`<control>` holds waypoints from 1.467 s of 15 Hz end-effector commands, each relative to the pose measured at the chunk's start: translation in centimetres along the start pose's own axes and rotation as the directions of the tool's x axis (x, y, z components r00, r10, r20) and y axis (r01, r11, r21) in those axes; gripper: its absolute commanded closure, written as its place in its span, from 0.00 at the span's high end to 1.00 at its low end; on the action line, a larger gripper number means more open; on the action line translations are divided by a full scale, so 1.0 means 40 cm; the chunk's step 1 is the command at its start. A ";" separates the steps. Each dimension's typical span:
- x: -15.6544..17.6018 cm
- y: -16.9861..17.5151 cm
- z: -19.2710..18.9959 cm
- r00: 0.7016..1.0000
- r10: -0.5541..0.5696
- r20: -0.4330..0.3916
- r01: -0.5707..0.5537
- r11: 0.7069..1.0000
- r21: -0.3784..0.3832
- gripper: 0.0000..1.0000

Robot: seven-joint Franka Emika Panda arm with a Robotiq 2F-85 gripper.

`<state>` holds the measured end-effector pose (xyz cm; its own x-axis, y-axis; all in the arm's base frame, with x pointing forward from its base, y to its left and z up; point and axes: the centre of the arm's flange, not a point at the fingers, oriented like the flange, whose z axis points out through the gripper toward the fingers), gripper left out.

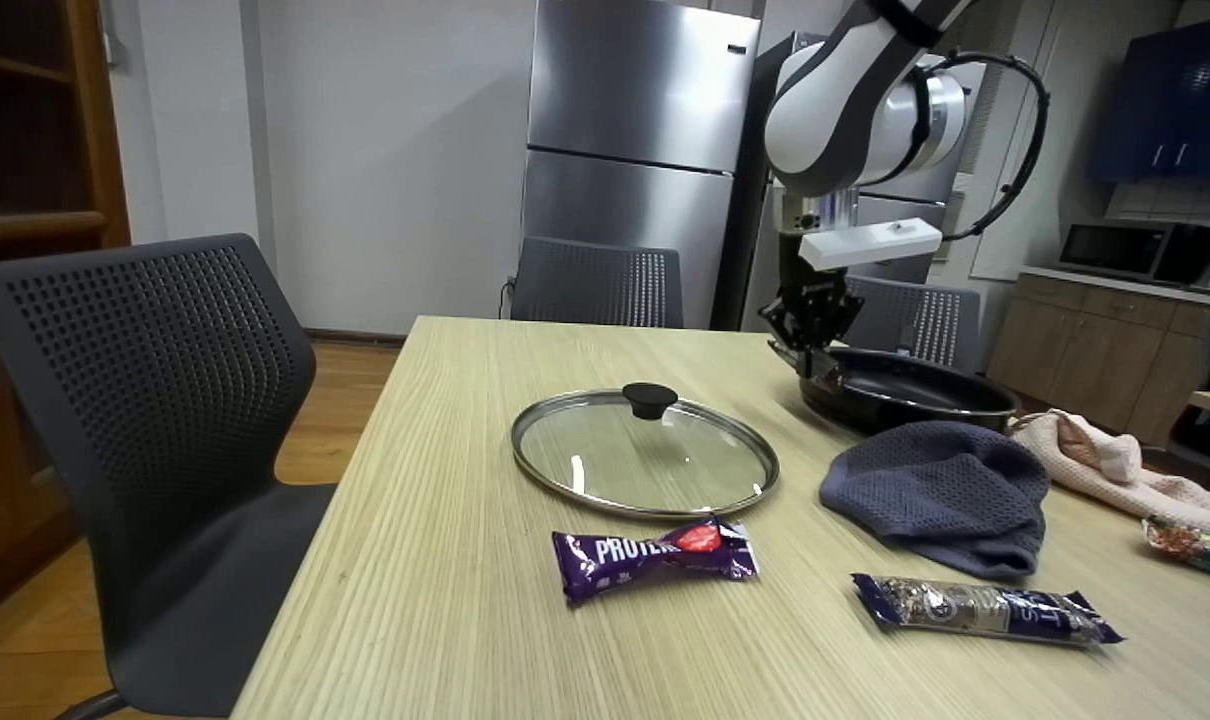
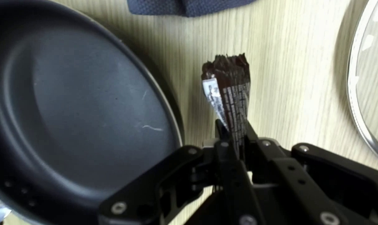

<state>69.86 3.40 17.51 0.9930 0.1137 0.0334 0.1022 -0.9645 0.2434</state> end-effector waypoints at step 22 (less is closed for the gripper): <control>0.072 0.459 0.131 0.786 0.612 0.083 -0.615 0.762 0.203 0.03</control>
<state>72.34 -14.86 17.64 0.8755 -0.4715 0.1061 -0.4727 -0.8811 -0.0151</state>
